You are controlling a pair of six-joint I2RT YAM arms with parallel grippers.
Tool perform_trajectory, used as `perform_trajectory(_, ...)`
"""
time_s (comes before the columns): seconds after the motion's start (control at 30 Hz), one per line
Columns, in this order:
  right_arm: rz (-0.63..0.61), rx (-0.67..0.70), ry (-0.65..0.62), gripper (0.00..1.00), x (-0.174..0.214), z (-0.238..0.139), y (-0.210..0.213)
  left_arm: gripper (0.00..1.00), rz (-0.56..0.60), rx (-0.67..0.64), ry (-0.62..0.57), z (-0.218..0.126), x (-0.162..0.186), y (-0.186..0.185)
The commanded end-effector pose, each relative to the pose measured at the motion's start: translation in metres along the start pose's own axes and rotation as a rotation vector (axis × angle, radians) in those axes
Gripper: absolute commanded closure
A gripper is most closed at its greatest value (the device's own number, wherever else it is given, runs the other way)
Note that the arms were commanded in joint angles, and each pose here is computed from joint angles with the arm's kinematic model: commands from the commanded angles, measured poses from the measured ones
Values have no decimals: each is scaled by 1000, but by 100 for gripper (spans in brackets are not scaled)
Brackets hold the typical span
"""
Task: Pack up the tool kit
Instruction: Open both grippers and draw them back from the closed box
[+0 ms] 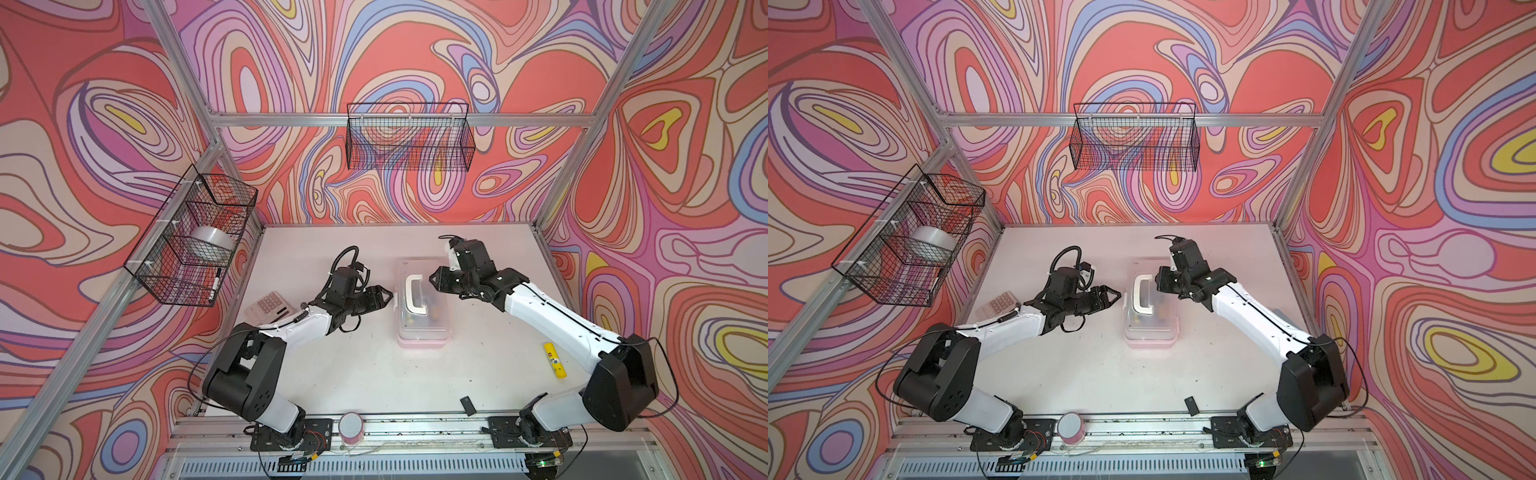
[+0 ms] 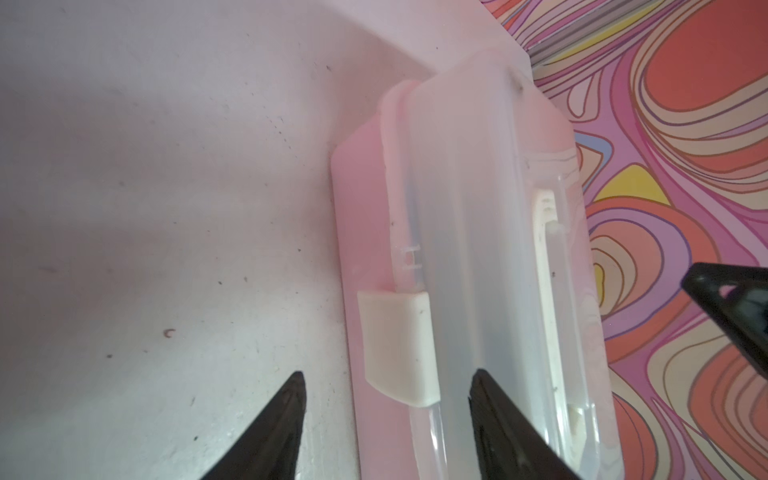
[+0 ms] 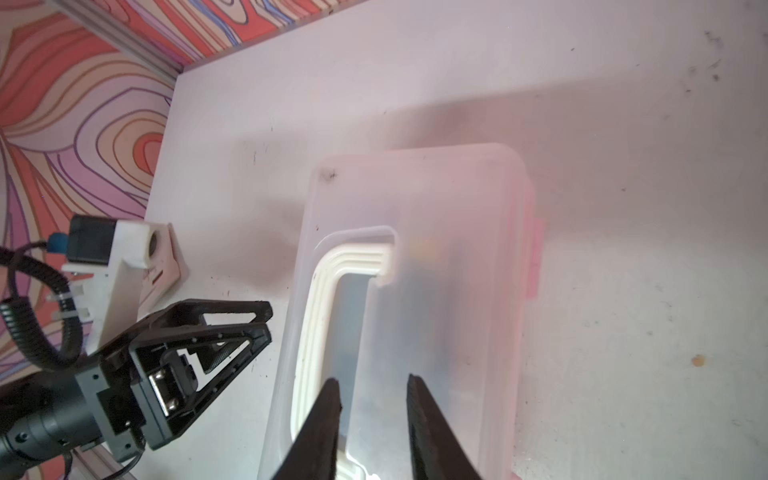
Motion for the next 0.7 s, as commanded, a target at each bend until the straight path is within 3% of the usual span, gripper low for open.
perform_trajectory(0.0,56,47,-11,69,-10,-16,-24,37,21,-211,-24,-8,-6,11)
perform_trajectory(0.1,127,83,3,67,-9,-13,-51,39,34,-337,-6,-2,-11,22)
perform_trajectory(0.3,183,156,79,64,14,16,-85,43,37,-387,77,31,-6,30)
perform_trajectory(0.67,277,49,129,65,45,46,-94,45,50,-318,131,58,1,19)
Point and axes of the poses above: each gripper's point midway between its finger pads, its own z axis out along the fingers, its own y axis along the line the jaws close on, x = y × z, the point moved 9 cm from there along -z, back along the fingers, and after that the axes turned 2 degrees about -z, right-handed, at the moved point
